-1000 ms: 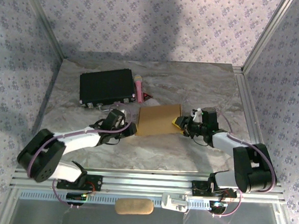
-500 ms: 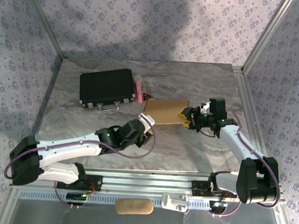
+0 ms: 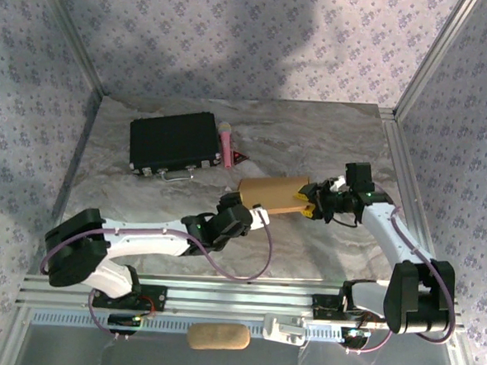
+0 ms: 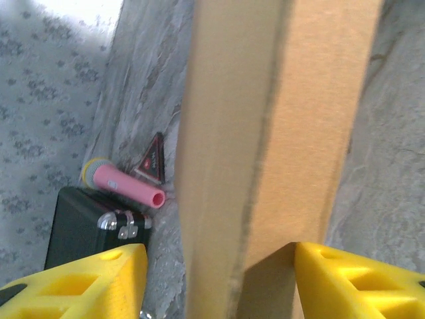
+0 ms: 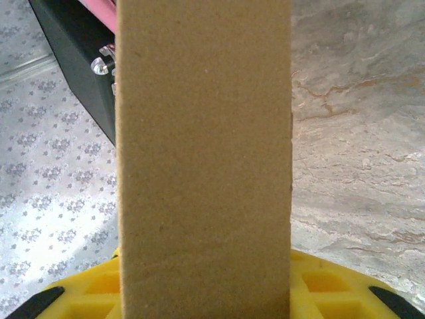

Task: Fold the paper box

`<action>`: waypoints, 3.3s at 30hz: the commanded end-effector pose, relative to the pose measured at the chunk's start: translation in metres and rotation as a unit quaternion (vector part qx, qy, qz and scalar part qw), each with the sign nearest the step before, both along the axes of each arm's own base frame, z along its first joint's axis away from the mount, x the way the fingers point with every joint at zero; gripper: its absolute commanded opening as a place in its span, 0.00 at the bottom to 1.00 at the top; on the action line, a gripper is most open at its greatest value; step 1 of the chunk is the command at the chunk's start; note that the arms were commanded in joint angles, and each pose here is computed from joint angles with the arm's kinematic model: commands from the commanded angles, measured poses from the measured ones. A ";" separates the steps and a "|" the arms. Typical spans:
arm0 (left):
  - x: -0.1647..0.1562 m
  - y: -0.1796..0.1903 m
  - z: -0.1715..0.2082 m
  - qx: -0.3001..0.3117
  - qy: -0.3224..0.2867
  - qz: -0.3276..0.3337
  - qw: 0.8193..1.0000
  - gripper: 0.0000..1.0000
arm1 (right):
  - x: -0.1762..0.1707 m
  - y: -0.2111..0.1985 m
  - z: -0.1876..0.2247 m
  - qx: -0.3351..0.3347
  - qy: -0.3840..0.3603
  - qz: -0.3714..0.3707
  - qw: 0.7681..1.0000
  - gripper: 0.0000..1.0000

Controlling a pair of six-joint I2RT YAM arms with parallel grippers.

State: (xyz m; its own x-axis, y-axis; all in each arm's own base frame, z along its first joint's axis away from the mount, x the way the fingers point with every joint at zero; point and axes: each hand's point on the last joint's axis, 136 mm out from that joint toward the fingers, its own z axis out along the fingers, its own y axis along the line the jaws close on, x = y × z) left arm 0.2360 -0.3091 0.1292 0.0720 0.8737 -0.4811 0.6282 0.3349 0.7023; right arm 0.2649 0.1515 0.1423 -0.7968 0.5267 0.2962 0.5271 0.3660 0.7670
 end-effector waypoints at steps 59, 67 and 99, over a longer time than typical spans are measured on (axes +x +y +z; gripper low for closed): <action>-0.059 0.040 0.012 0.073 0.323 -0.025 0.943 0.16 | -0.027 -0.015 0.076 -0.043 -0.151 0.038 0.987 0.84; -0.069 0.059 0.015 0.105 0.385 0.000 0.917 0.14 | -0.025 -0.025 0.071 -0.230 -0.261 0.104 0.932 0.65; -0.023 0.053 0.002 0.082 0.385 0.023 0.919 0.32 | 0.007 0.027 0.040 -0.381 -0.419 0.303 0.767 0.52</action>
State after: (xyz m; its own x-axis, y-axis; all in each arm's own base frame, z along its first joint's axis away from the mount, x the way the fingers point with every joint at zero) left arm 0.2046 -0.2530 0.1376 -0.2873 0.9284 -0.2356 0.9466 0.3128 0.0781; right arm 0.2698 0.1750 0.1718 -0.7175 -0.2252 -0.6591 -0.4424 0.8783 0.1815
